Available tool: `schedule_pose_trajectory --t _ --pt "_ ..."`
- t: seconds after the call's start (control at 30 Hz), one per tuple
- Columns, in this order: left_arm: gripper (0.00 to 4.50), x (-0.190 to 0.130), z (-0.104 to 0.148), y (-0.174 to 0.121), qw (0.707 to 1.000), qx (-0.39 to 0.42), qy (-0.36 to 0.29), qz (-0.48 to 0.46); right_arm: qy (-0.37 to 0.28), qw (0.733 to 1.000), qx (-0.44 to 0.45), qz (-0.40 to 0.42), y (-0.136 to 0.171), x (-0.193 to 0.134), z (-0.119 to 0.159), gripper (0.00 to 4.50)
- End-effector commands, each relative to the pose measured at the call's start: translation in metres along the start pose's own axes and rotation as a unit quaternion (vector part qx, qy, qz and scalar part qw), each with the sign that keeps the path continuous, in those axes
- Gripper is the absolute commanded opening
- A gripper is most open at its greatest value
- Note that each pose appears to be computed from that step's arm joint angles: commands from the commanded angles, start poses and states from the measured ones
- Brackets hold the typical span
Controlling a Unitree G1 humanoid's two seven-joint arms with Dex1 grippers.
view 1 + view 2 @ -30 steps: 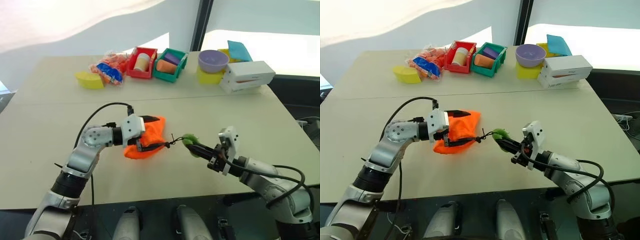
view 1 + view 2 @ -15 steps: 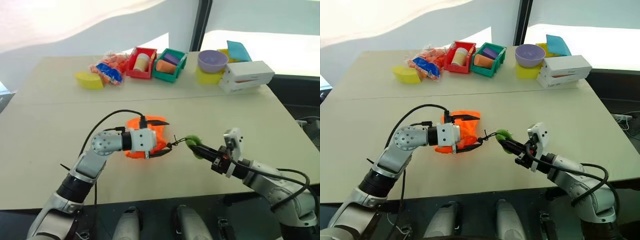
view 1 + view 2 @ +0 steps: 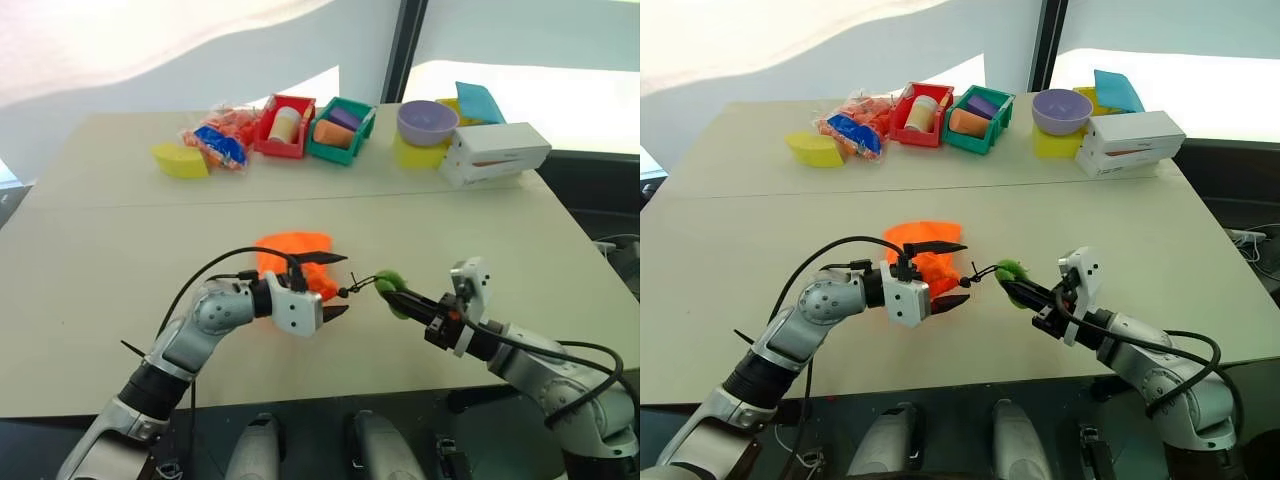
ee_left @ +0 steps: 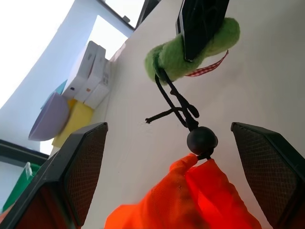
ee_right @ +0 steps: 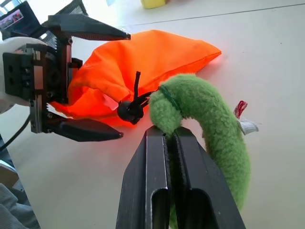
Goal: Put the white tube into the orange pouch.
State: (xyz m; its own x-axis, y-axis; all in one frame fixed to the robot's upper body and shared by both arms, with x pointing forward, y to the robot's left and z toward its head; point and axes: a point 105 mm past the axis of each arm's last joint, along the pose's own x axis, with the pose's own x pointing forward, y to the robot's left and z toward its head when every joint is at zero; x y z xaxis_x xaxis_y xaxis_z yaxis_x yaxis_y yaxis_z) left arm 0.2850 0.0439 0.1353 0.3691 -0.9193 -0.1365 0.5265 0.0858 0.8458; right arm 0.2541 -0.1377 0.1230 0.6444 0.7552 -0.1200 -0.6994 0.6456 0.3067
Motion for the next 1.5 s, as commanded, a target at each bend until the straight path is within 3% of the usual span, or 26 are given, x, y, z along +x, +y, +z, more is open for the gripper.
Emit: schedule_pose_trajectory --t 0.03,0.17,0.3,0.43,0.63,0.7,0.73,0.87,1.17,1.27,1.5 --pt "4.42 -0.006 -0.001 0.000 1.000 0.004 0.002 0.012 -0.028 0.999 -0.014 -0.010 0.000 -0.006 0.012 0.00" --pt "4.42 -0.017 -0.006 -0.003 0.999 -0.047 0.006 0.020 -0.011 0.999 -0.018 -0.025 -0.003 -0.015 0.005 0.00" --pt "4.42 -0.027 -0.012 -0.003 0.992 -0.119 0.008 0.037 0.068 0.993 -0.092 -0.025 -0.002 -0.024 -0.013 0.00" --pt "4.42 -0.037 -0.014 0.007 0.965 -0.255 -0.001 0.064 0.113 0.981 -0.158 -0.004 0.005 -0.025 -0.019 0.00" --pt "4.42 -0.056 -0.016 0.002 0.923 -0.384 0.000 0.031 0.146 0.962 -0.227 0.031 0.015 -0.008 -0.022 0.00" --pt "4.50 -0.062 -0.014 0.003 0.904 -0.426 -0.008 0.019 0.153 0.959 -0.233 0.051 0.021 0.000 -0.020 0.70" --pt "4.50 -0.063 -0.012 0.003 0.901 -0.434 -0.010 0.012 0.155 0.956 -0.244 0.051 0.021 0.001 -0.018 0.99" --pt "4.50 -0.070 -0.012 0.001 0.892 -0.451 0.000 -0.004 0.136 0.955 -0.264 0.018 0.011 0.007 -0.004 2.98" --pt "4.50 -0.076 -0.021 0.017 0.900 -0.434 0.010 0.033 0.122 0.952 -0.278 0.045 0.022 0.007 0.004 2.98" --pt "4.50 -0.076 -0.023 0.017 0.901 -0.432 0.012 0.033 0.137 0.944 -0.294 0.065 0.031 0.017 -0.005 2.98" --pt "4.50 -0.073 -0.021 0.018 0.907 -0.420 0.010 0.027 0.201 0.922 -0.329 0.042 0.013 0.030 -0.040 2.98"
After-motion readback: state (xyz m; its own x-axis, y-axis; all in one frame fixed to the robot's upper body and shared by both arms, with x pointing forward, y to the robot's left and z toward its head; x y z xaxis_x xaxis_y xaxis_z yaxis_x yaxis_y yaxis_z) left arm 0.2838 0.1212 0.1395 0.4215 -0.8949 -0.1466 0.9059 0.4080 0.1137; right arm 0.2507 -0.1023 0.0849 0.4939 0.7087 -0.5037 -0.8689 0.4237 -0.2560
